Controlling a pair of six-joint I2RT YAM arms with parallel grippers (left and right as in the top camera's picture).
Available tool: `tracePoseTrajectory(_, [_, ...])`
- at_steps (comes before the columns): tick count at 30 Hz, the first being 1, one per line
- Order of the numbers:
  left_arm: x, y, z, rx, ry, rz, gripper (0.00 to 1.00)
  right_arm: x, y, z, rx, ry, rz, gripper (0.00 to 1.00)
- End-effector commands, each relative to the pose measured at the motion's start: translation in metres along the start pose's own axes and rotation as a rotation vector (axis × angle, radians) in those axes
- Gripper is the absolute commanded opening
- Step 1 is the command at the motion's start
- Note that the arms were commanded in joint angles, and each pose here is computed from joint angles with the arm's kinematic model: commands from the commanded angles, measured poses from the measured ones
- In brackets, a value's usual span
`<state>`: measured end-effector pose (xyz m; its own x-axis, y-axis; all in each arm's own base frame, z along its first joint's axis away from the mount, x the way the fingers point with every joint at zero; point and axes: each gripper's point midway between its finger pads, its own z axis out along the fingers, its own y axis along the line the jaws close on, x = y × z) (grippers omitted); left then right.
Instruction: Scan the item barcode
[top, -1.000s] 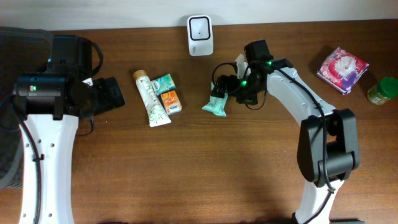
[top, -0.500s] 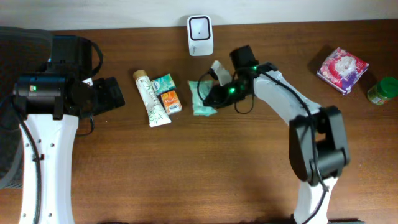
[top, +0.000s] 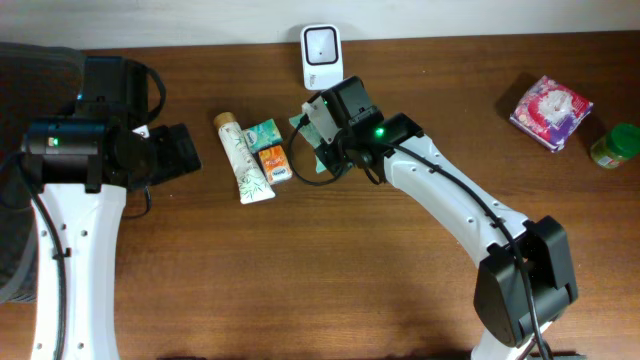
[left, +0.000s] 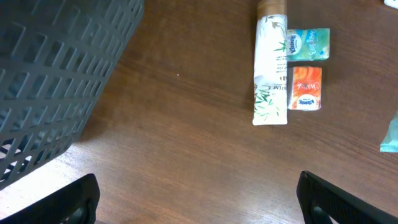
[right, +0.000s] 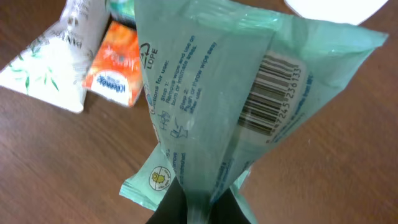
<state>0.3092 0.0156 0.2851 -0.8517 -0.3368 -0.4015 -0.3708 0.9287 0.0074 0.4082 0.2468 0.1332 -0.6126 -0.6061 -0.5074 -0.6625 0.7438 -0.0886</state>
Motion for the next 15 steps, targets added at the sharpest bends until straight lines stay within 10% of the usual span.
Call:
tracePoseTrajectory(1, [-0.002, 0.002, -0.005, 0.002, -0.019, -0.019, 0.99, 0.027, 0.004, 0.008, -0.012, 0.116, 0.005, 0.04])
tracePoseTrajectory(5, [-0.002, 0.002, -0.005, 0.002, -0.019, -0.019, 0.99, 0.067, 0.006, 0.033, -0.023, 0.284, -0.019, 0.16])
tracePoseTrajectory(6, [-0.002, 0.002, -0.005, 0.002, -0.019, -0.019, 0.99, 0.068, 0.003, 0.033, 0.000, 0.286, 0.028, 0.74])
tracePoseTrajectory(9, [-0.002, 0.002, -0.005, 0.002, -0.019, -0.019, 0.99, 0.055, -0.031, 0.008, 0.077, 0.263, 0.423, 0.99])
tracePoseTrajectory(15, [-0.002, 0.002, -0.005, 0.002, -0.019, -0.019, 0.99, 0.039, -0.020, -0.033, -0.401, 0.284, 0.911, 0.99])
